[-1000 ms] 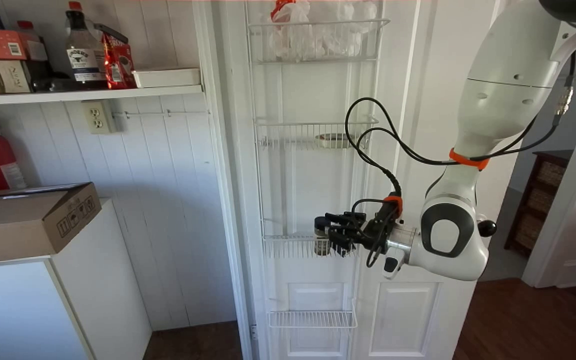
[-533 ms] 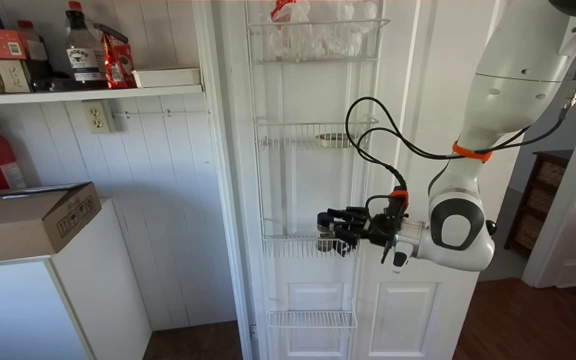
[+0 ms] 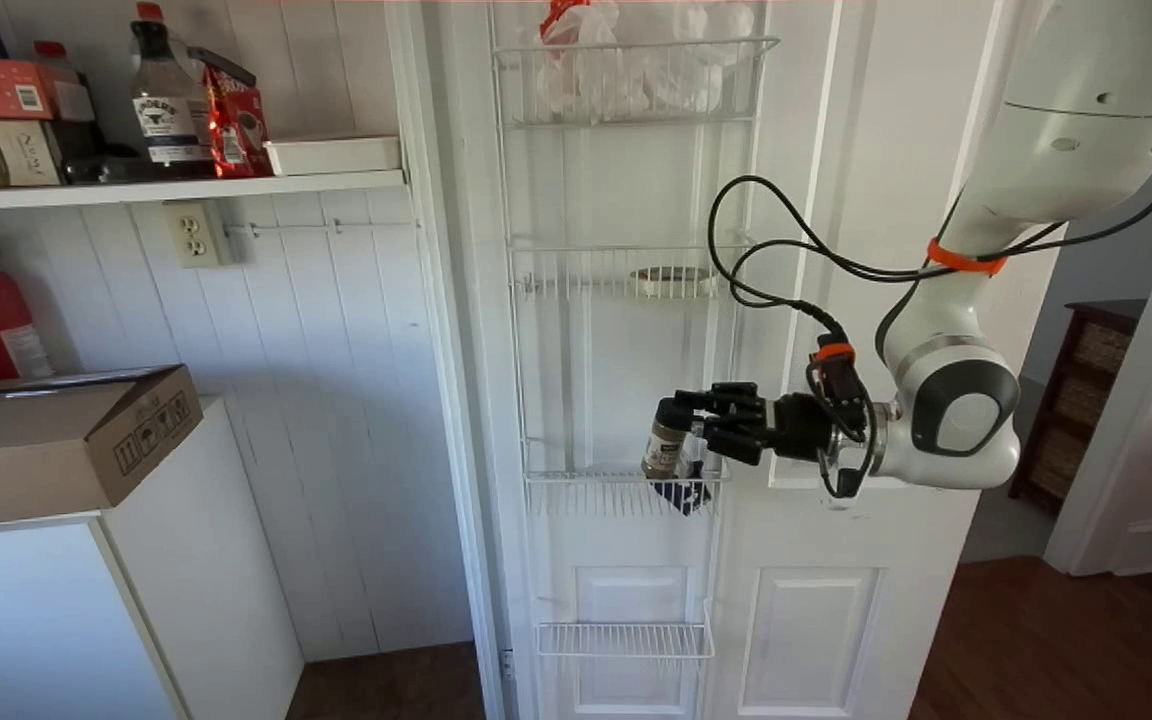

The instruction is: Move the spice bottle to the rack above it

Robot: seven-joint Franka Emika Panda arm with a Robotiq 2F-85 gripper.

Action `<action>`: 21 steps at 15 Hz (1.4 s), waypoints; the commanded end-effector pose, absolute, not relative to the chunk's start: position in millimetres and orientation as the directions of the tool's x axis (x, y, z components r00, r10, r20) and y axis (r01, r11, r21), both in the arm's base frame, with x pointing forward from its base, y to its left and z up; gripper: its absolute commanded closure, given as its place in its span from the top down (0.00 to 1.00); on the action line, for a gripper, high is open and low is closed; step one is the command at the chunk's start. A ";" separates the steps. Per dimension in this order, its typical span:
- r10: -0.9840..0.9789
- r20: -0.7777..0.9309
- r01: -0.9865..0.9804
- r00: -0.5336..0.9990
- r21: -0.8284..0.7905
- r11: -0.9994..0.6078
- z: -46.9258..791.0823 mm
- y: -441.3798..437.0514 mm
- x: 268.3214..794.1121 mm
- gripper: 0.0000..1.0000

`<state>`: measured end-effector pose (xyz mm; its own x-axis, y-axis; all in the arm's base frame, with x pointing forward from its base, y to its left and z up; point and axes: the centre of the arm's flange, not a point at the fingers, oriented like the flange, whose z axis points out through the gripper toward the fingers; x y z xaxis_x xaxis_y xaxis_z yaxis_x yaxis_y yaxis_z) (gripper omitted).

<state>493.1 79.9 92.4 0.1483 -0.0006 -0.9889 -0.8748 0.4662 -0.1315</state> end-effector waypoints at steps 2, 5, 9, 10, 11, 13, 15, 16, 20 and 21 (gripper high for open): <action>-0.077 -0.991 -0.934 0.111 -0.131 0.333 132.0 54.0 473.4 0.24; -0.158 -0.983 -0.957 0.099 -0.138 0.257 149.8 37.3 468.8 0.24; -0.248 -0.964 -0.977 0.093 -0.137 0.166 178.9 17.1 465.8 0.24; -0.274 -0.958 -0.980 0.090 -0.133 0.145 186.3 12.5 465.4 0.24; -0.295 -0.951 -0.983 0.088 -0.131 0.130 195.2 6.9 464.4 0.24; -0.321 -0.944 -0.987 0.076 -0.117 0.110 211.8 -4.7 463.8 0.24; -0.298 -0.951 -0.984 0.086 -0.127 0.123 190.6 -0.4 475.7 0.24; -0.299 -0.950 -0.983 0.088 -0.131 0.127 197.2 -3.2 477.2 0.49; -0.297 -0.952 -0.985 0.078 -0.120 0.123 189.9 -1.5 475.2 0.49; -0.295 -0.950 -0.982 0.100 -0.143 0.128 196.5 -2.4 476.1 0.24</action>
<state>474.6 -1.1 188.2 0.0759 -0.2964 -0.9520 -0.9856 0.1224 -0.1166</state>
